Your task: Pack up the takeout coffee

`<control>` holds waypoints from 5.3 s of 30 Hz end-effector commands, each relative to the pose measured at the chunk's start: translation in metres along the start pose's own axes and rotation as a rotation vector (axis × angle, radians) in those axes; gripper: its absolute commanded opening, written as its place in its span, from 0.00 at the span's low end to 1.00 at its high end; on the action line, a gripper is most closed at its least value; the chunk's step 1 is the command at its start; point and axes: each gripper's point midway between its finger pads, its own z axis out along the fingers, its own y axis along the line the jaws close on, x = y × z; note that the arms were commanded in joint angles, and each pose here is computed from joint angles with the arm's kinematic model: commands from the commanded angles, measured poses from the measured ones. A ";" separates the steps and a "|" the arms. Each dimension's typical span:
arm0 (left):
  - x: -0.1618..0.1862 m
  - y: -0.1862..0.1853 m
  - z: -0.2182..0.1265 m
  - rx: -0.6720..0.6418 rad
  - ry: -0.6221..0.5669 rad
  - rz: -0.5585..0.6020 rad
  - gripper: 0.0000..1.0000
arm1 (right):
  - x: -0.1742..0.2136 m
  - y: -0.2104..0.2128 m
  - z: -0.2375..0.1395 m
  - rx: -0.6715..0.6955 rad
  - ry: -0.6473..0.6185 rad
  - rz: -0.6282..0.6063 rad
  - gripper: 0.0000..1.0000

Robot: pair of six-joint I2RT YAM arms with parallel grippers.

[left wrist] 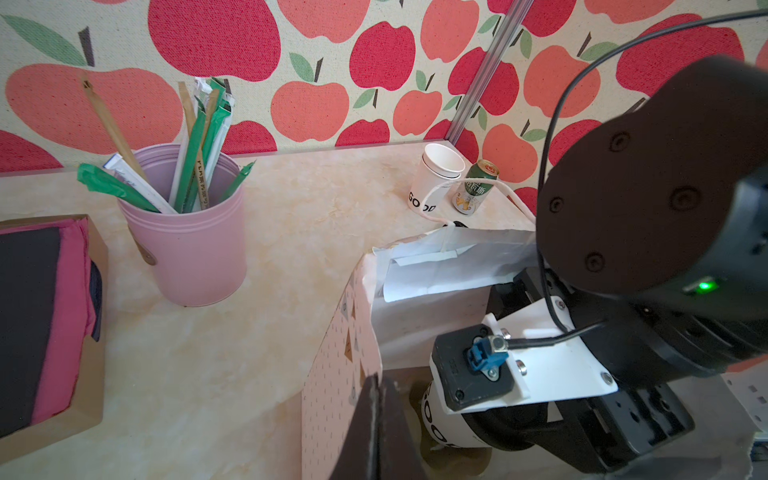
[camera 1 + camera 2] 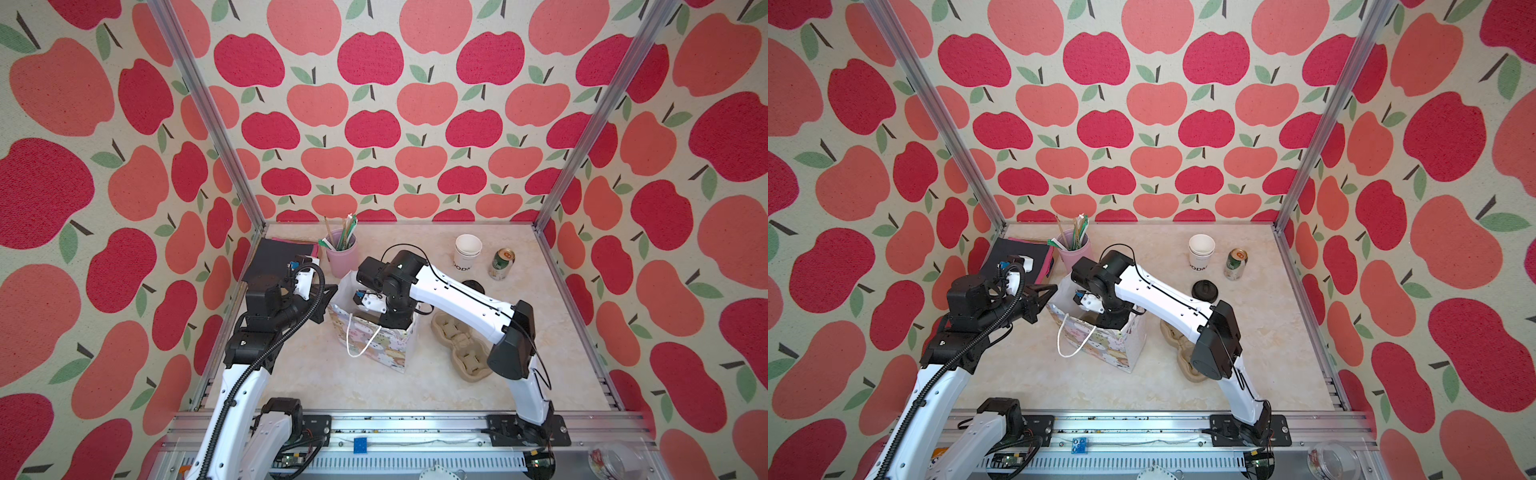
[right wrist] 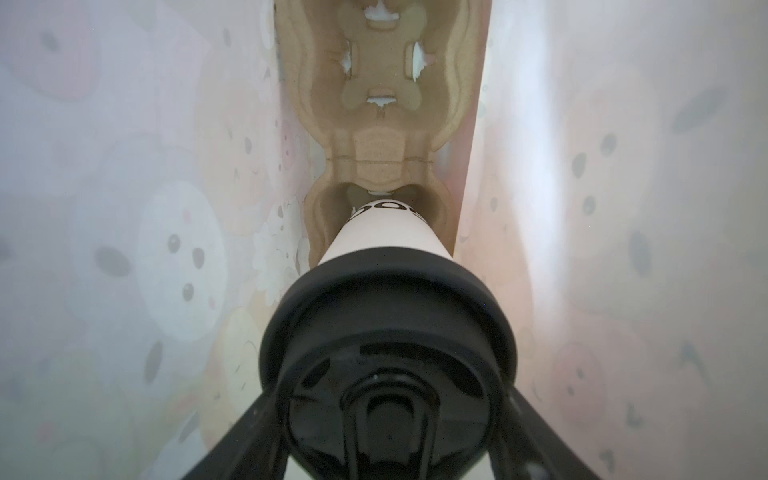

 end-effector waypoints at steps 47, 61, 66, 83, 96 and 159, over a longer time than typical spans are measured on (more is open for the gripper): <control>-0.005 -0.007 -0.001 0.028 0.009 0.024 0.04 | -0.011 -0.015 -0.127 0.148 -0.325 -0.015 0.54; -0.004 -0.007 -0.001 0.028 0.011 0.024 0.04 | 0.002 -0.009 -0.105 0.108 -0.235 -0.020 0.54; -0.004 -0.007 -0.001 0.029 0.013 0.025 0.04 | 0.005 -0.004 -0.097 0.078 -0.207 -0.025 0.54; -0.003 -0.009 0.000 0.033 0.015 0.026 0.04 | 0.010 0.000 -0.061 -0.013 -0.105 -0.010 0.54; -0.002 -0.009 0.001 0.032 0.020 0.027 0.05 | 0.009 0.000 -0.034 -0.052 -0.038 -0.004 0.54; 0.000 -0.009 0.003 0.035 0.031 0.028 0.06 | 0.012 0.002 0.045 -0.116 0.120 0.024 0.56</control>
